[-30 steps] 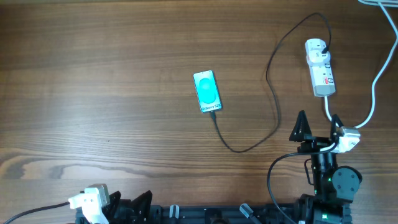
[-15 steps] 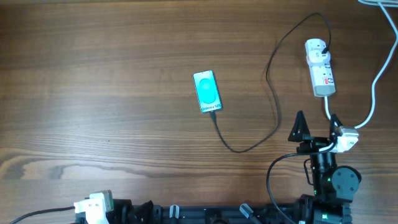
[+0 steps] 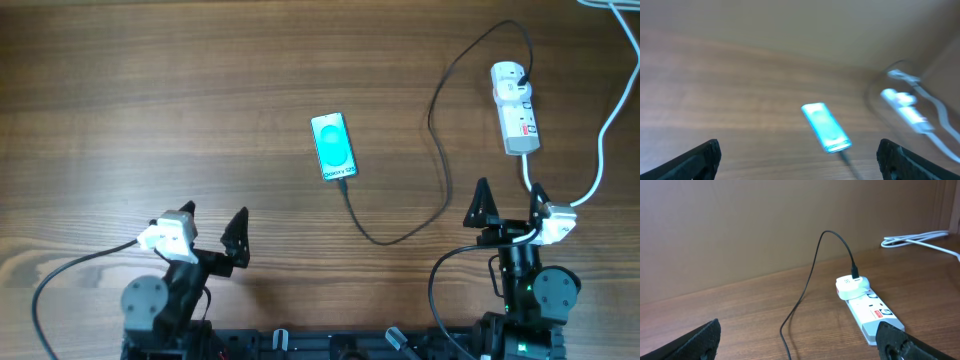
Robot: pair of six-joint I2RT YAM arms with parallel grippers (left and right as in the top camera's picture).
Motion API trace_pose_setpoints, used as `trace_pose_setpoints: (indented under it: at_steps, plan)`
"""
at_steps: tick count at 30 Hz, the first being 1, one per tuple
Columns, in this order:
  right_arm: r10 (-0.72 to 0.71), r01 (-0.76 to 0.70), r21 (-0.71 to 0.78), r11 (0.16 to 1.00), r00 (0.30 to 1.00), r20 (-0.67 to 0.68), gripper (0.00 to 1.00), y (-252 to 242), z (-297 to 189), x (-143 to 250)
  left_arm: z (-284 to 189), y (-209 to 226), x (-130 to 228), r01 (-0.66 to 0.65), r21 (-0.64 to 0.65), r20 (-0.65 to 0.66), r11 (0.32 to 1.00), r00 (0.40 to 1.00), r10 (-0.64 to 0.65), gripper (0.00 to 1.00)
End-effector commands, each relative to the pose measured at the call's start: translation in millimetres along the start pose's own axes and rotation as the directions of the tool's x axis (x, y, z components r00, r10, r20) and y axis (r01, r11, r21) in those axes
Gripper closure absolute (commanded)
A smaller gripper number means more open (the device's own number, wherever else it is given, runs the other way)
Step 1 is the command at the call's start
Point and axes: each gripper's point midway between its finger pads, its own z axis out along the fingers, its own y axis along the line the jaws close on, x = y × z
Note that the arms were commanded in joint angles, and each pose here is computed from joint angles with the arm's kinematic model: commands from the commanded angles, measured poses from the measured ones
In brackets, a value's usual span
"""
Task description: Plug charger to phone and switch on socket
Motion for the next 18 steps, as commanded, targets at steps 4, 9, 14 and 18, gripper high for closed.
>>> trace_pose_setpoints:
  at_steps: [4, 9, 14, 18]
  plan:
    - [-0.005, 0.005, 0.002, 1.000, 1.000, 0.009, 0.00, 0.1, -0.2, -1.9, 13.4, 58.4, 26.2, -0.108, -0.265, -0.006, 0.958, 0.994, 0.110, 0.00]
    - [-0.005, 0.005, 0.002, 1.000, 1.000, 0.009, 0.00, 0.1, -0.2, -1.9, 22.7, 55.6, -0.1, -0.159, -0.259, 0.167, 0.953, 0.964, 0.207, 0.00]
    - [-0.005, 0.005, 0.002, 1.000, 1.000, 0.009, 0.00, 0.1, -0.2, -1.9, 22.0, 60.8, -2.4, -0.190, -0.294, 0.173, 0.937, 0.953, 0.248, 0.00]
    - [-0.005, 0.005, 0.002, 1.000, 1.000, 0.009, 0.00, 0.1, -0.2, -1.9, 23.5, 56.3, -0.7, -0.242, -0.278, 0.156, 0.929, 0.943, 0.293, 0.00]
